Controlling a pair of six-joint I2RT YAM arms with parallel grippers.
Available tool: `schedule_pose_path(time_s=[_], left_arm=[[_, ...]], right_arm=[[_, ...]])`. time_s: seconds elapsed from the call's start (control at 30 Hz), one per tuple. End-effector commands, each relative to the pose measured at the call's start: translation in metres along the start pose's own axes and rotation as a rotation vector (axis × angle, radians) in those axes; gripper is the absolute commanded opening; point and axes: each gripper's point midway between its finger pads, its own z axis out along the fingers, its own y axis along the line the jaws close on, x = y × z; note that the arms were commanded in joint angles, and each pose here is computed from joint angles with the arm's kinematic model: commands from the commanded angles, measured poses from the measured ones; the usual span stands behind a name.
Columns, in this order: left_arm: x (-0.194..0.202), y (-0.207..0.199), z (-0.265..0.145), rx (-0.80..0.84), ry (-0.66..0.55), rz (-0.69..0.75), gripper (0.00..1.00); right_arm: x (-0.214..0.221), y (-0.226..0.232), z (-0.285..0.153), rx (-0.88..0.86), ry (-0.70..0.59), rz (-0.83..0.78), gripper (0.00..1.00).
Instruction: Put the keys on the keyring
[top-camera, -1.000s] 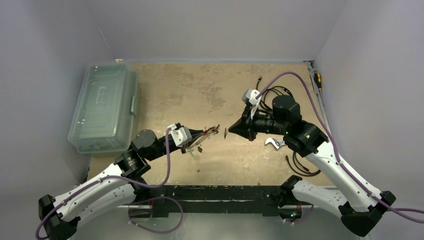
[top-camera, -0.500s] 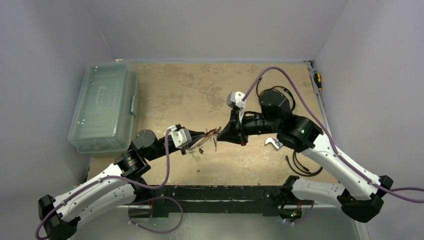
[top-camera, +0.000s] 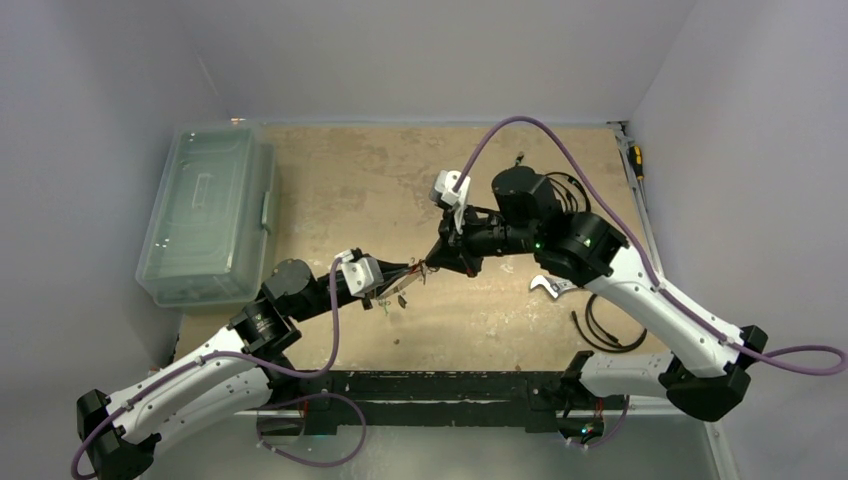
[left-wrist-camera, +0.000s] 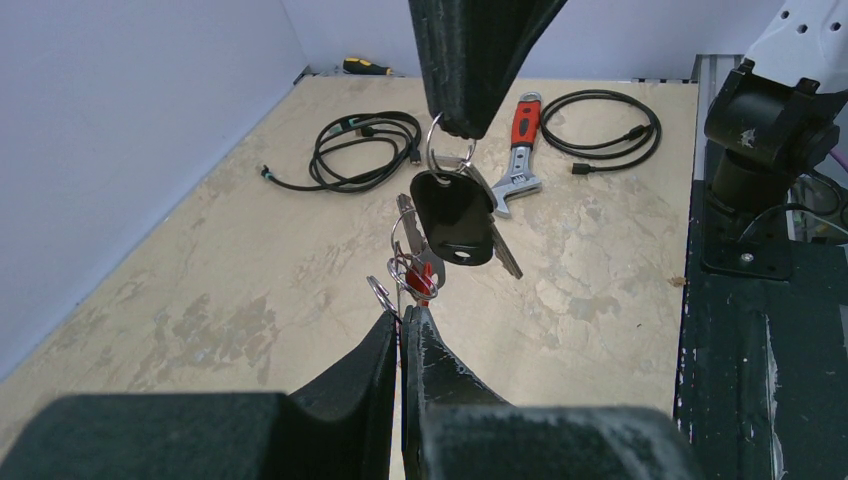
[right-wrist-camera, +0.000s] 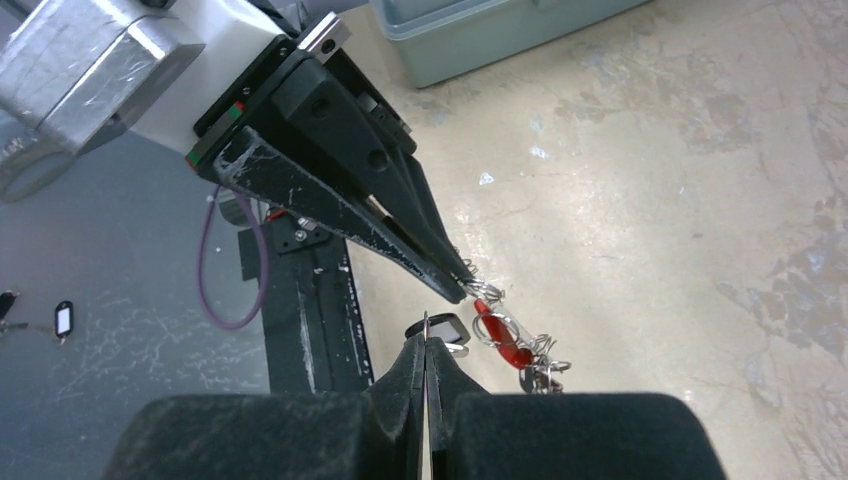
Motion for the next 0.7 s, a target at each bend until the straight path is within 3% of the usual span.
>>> schedule_pose_path(time_s=[0.0,0.4,0.67], left_arm=[[-0.036,0.005,-0.001,-0.008,-0.11,0.032,0.0],[-0.037,0.004,-0.001,-0.003,-0.115,0.031,0.0],[-0.038,0.004,-0.002,-0.005,-0.117,0.035,0.0]], right_arm=[[-0.004,-0.005,0.0,0.016,0.043,-0.046,0.0],[0.006,-0.011,0.016,0.012,0.106,-0.005,0.0],[0.0,-0.014,0.019,0.025,0.058,-0.009,0.0]])
